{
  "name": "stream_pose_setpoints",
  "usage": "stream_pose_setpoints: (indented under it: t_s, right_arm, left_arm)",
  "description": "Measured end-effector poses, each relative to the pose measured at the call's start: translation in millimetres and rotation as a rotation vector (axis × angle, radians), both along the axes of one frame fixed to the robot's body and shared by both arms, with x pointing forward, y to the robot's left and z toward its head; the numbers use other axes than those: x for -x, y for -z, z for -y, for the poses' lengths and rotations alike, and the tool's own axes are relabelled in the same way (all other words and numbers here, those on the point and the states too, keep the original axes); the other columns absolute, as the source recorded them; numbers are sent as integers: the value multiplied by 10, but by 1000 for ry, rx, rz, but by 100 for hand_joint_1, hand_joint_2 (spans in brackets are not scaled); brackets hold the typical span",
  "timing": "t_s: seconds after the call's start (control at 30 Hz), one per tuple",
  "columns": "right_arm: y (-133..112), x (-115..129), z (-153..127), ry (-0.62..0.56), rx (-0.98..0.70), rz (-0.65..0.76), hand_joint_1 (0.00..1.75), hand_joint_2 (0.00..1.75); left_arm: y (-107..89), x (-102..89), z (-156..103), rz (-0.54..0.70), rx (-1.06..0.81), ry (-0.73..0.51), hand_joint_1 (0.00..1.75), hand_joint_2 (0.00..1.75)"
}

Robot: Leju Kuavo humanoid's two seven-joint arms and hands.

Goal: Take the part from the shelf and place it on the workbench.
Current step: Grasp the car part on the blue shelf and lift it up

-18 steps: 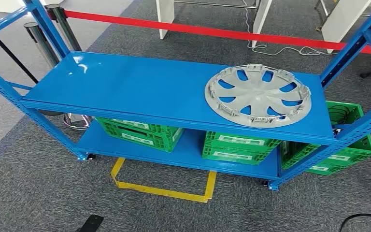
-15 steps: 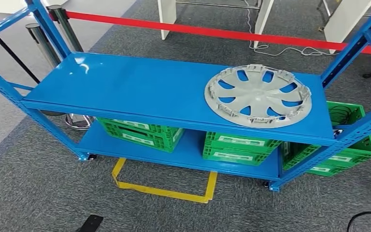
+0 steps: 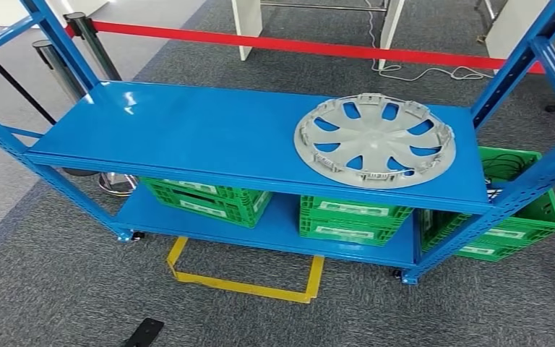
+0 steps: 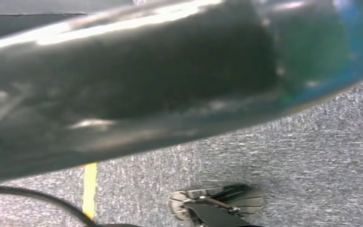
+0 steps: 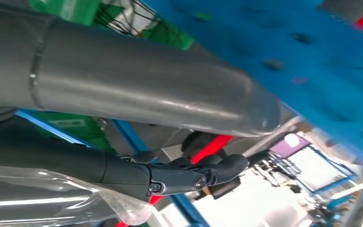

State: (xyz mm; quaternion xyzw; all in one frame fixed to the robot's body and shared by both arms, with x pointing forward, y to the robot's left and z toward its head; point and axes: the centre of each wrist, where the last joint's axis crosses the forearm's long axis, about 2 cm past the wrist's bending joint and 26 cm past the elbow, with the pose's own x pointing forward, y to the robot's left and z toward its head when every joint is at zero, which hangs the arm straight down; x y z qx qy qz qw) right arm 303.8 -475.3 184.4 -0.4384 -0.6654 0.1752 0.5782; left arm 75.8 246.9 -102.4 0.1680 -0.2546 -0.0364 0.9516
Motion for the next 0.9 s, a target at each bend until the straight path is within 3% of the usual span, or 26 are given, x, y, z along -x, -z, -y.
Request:
stream_pose_setpoints:
  t_s: [0.27,0.53,0.9]
  right_arm:
    - [-19,-101,-9,4,65,0,0,0]
    - [145,101,-236,12,115,47,0,0]
    - [345,503,-777,43,73,179,0,0]
  left_arm:
    - [-7,-27,22,6,2,-1,0,0]
    - [-5,2,49,-3,2,-6,0,0]
    - [-6,18,79,-5,1,-10,0,0]
